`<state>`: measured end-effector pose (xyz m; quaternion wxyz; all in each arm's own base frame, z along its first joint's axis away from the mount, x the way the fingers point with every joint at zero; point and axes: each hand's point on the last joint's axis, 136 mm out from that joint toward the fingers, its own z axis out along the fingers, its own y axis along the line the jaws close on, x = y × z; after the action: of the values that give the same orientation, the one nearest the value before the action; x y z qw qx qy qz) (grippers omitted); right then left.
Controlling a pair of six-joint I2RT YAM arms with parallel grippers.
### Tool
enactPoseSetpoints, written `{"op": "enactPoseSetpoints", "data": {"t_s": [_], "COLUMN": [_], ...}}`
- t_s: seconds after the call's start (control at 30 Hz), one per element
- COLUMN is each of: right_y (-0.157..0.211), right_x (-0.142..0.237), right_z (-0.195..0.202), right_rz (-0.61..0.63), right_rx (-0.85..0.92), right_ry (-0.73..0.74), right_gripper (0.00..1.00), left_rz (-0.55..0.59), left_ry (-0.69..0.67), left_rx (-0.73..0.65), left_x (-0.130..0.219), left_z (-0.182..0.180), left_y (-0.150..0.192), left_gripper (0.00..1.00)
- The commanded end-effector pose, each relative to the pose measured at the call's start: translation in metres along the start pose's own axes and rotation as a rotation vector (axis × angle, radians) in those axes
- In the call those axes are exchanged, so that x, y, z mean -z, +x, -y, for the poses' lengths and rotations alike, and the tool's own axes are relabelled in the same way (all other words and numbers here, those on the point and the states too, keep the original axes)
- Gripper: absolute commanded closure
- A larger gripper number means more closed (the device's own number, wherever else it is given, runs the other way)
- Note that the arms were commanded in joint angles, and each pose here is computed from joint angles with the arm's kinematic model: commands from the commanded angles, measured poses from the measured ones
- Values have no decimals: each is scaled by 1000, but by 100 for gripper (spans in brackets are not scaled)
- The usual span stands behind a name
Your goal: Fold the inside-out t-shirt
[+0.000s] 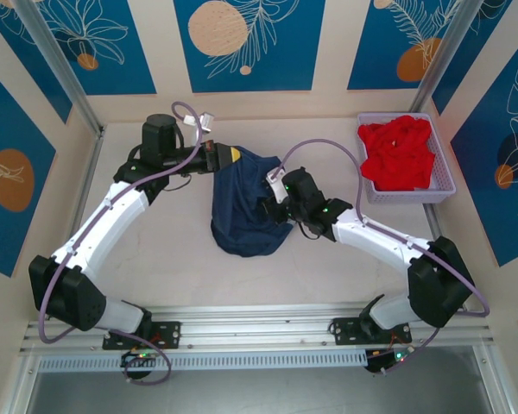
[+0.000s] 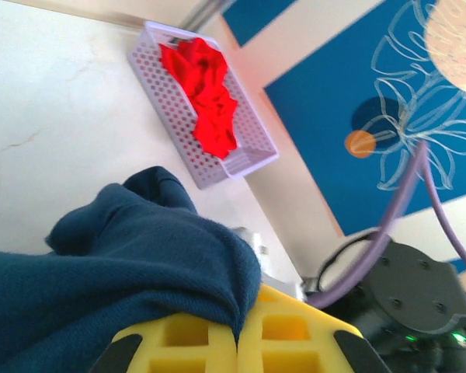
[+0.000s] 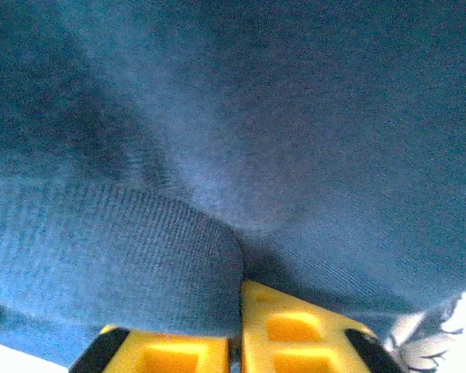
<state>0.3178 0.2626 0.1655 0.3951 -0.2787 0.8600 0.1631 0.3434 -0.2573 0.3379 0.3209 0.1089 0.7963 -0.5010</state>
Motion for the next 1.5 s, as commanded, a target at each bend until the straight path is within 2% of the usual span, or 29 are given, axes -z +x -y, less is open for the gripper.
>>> {"op": "enactPoseSetpoints", "data": {"t_s": [0.0,0.13,0.27,0.4,0.53,0.63,0.73,0.87,1.07,1.17,1.4,1.43,1.47], "right_y": [-38,-76,-116,-135,-141,-141,-138,-137,-135,-136,-140,-138,-135], "right_x": [37,91,127,134,131,127,124,125,129,129,126,123,120], "right_z": [1,-16,-15,-12,-6,-2,0,2,7,9,22,30,40], "right_rz": [97,163,204,186,171,153,126,113,112,113,116,110,104], "right_rx": [-25,-157,-323,-420,-453,-466,-474,-481,-500,-504,-525,-549,-570], "right_ry": [-17,-240,-430,-529,-561,-578,-591,-603,-610,-611,-584,-544,-487], "right_gripper": [100,100,100,100,100,100,100,100,100,100,100,99,90], "left_rz": [94,165,130,65,49,16,-72,-161,-217,-242,-214,-190,-164], "left_ry": [-169,-412,-485,-477,-351,-140,80,155,175,186,125,121,103], "left_rx": [-18,-27,-61,-101,-216,-344,-437,-503,-508,-497,-424,-390,-340], "left_x": [11,16,4,4,12,6,-15,-49,-83,-94,-101,-97,-94], "left_z": [-23,-73,-94,-97,-64,-14,34,52,48,46,38,40,38], "left_y": [-23,-39,-45,-29,-3,27,59,76,75,78,66,59,52], "left_gripper": [100,100,98,68,47,42,38,38,46,58,100,100,100]}}
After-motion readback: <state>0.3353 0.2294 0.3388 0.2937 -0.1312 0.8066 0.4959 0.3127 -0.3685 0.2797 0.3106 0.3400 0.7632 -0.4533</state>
